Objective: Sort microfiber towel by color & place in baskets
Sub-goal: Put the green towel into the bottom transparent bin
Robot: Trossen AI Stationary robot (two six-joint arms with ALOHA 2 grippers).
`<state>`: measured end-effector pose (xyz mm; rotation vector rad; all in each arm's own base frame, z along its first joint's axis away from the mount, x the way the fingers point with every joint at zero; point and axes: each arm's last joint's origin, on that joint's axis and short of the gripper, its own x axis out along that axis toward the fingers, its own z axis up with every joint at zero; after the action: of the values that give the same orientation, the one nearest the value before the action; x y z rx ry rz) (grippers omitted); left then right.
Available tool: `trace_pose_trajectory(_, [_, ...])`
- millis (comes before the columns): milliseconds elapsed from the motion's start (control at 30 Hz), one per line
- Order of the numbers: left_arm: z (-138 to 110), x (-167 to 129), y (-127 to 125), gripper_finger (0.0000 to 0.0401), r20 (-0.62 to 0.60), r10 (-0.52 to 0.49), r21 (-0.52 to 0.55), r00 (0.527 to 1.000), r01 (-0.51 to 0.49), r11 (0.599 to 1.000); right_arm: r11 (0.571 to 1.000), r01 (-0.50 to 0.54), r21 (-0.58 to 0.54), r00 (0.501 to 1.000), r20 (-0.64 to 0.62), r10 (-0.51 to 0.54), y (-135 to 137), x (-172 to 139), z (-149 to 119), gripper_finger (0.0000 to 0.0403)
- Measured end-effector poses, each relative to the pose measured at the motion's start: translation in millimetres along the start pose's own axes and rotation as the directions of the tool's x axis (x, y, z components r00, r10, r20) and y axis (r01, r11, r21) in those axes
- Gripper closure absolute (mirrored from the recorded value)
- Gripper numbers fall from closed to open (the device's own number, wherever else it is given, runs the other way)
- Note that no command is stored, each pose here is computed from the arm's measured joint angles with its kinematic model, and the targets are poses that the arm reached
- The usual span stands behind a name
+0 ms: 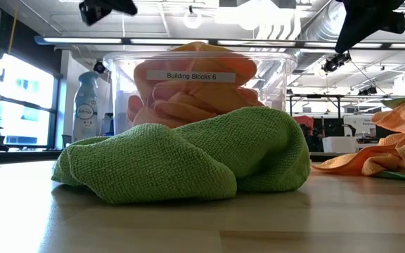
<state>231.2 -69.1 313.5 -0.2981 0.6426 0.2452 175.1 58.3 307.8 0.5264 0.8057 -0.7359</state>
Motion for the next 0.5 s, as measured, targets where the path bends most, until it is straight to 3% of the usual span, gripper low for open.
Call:
trace_pose_trajectory(367, [10.7, 5.4, -83.0, 0.0401, -0.062, -0.043, 0.144, 0.997, 0.051, 0.988, 0.999, 0.026, -0.026, 0.999, -0.044, -0.027, -3.7, 0.0, -2.3, 0.0403])
trace_pose_trajectory(500, [9.2, 13.7, -108.0, 0.0401, -0.132, -0.044, 0.207, 0.990, 0.071, 0.976, 0.997, 0.028, -0.069, 0.987, -0.158, -0.039, -7.4, -0.6, -6.7, 0.0403])
